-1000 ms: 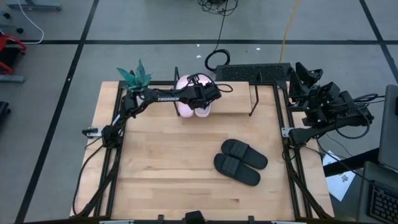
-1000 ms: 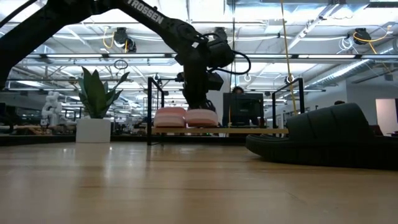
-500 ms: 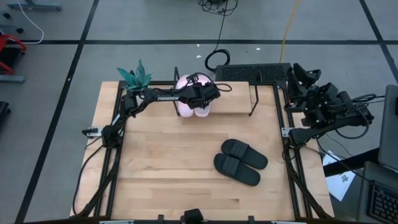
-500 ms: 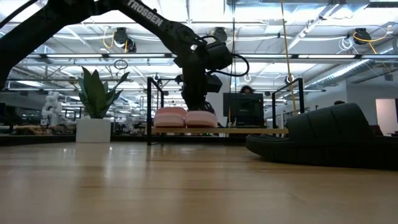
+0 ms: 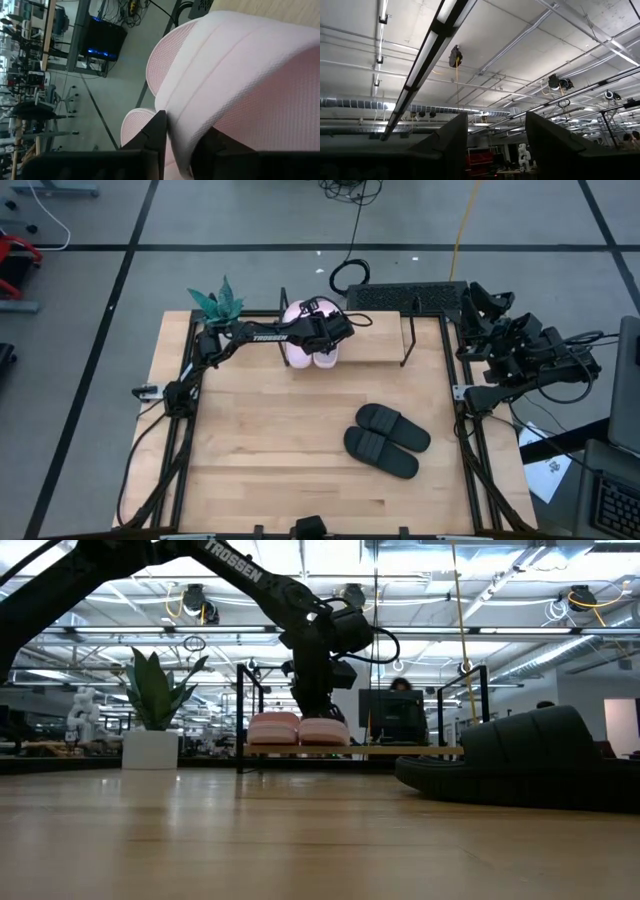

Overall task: Pick and place slides into the shelf
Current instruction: Put the pink slipper onto the shelf

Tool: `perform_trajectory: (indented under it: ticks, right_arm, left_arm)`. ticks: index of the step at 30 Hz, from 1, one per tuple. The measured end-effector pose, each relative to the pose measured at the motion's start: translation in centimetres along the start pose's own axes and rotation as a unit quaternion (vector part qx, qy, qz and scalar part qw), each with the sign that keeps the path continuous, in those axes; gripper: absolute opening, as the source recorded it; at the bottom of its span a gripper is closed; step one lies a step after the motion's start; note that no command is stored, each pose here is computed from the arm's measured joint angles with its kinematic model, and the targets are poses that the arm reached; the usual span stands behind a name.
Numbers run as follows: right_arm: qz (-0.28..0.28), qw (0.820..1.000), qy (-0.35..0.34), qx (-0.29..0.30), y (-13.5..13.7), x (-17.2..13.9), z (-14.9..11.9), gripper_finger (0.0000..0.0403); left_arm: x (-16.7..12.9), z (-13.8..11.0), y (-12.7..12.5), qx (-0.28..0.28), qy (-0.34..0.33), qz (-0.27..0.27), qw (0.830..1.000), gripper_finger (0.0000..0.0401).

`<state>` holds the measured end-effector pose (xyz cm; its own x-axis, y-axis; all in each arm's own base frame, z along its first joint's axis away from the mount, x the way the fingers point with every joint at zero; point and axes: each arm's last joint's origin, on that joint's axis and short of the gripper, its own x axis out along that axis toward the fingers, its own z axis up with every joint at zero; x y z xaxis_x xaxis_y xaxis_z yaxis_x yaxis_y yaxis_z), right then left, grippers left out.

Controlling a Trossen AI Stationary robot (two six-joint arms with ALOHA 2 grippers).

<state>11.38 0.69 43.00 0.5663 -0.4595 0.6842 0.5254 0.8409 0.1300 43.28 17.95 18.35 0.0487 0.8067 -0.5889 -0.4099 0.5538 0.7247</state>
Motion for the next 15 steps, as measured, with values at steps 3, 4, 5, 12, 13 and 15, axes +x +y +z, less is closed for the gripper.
perform_trajectory:
  ticks: [3,4,5,12,13,15]
  right_arm:
    - [0.000,1.000,0.000,0.004,0.00,0.00,0.00,0.0189]
    - [0.000,1.000,0.000,0.004,0.00,0.00,0.00,0.0189]
    - [0.001,1.000,0.000,0.004,0.00,0.00,0.01,0.0189]
    - [0.005,1.000,0.006,-0.001,0.11,0.01,-0.16,0.0189]
    - [0.006,1.000,0.008,-0.002,0.16,0.02,-0.23,0.0189]
    - [0.007,1.000,0.009,-0.003,0.24,0.05,-0.33,0.0189]
  left_arm:
    - [0.00,-0.02,-0.08,0.002,-0.001,-0.014,1.000,0.0062]
    - [-0.01,-0.02,-0.12,0.004,-0.002,-0.021,1.000,0.0062]
    - [-0.01,-0.04,-0.13,0.006,-0.002,-0.027,1.000,0.0063]
    - [-0.03,-0.05,-0.17,0.001,-0.003,-0.036,0.999,0.0063]
    - [-0.03,-0.05,-0.19,-0.002,-0.003,-0.040,0.999,0.0063]
    - [-0.05,-0.03,-0.20,-0.006,-0.005,-0.049,0.999,0.0063]
